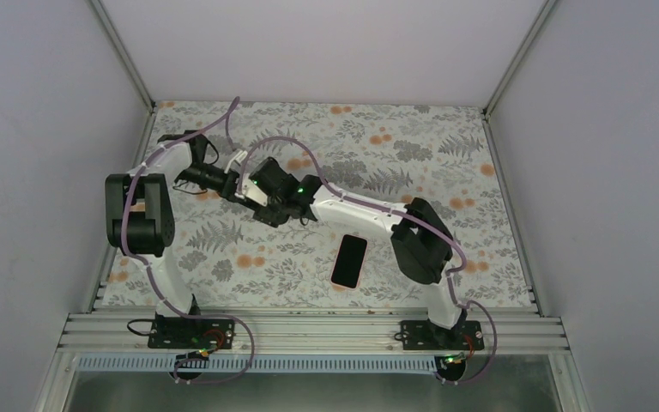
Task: Take the phone out of the phone case
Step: Remove the phone case from the phone.
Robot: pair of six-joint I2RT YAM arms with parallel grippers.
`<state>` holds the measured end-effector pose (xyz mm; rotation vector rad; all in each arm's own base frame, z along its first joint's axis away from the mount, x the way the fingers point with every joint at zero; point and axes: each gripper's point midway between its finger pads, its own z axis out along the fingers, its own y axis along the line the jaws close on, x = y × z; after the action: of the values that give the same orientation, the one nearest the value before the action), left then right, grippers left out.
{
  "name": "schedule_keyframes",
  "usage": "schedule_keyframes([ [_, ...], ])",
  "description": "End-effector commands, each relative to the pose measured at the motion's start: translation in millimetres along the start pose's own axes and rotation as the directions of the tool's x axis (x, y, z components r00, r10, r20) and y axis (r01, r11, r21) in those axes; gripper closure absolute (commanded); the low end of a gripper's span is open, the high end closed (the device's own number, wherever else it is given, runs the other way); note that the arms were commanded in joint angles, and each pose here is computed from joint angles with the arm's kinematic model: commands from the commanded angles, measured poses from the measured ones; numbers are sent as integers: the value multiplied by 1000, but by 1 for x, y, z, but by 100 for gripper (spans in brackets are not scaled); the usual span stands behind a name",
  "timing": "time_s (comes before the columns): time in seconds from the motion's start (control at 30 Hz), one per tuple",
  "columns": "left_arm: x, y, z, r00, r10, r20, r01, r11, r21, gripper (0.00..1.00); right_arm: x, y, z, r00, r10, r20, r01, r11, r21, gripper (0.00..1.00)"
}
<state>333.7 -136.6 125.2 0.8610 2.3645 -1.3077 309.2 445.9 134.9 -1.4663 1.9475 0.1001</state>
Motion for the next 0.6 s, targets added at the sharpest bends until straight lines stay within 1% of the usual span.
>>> schedule_keyframes([
  [0.0,-10,-15,-3,999,22,48,-26,996,87,32,-17,1,5,999,-12,49,11,1000,17,37],
  [0.1,-9,-23,-3,998,21,52,-28,992,126,44,-17,-4,6,999,-11,50,9,999,46,37],
  [0.23,-5,-32,-4,998,25,52,-34,985,171,66,-16,-11,3,998,-1,59,-3,997,72,37],
  [0.27,-3,-33,-4,998,24,51,-33,984,177,73,-16,-13,2,998,1,61,-6,997,76,37],
  [0.33,-1,-32,-3,999,24,45,-31,983,179,82,-16,-14,0,998,-2,65,-3,997,79,36],
  [0.37,-2,-32,-3,999,25,46,-33,984,178,86,-16,-14,-1,998,-6,62,1,997,77,32],
  [0.4,-2,-31,-3,999,23,46,-31,983,179,88,-14,-12,-1,998,-11,57,7,998,70,23],
  [0.43,-3,-32,-3,998,26,50,-35,983,179,90,-13,-11,-3,998,-14,57,11,998,58,5],
  [0.47,-4,-32,-4,998,30,54,-39,983,179,92,-12,-7,-5,998,-17,55,15,999,31,1],
  [0.57,-7,-37,-8,995,75,58,-84,983,162,98,-2,0,-20,999,7,37,-3,993,-118,0],
])
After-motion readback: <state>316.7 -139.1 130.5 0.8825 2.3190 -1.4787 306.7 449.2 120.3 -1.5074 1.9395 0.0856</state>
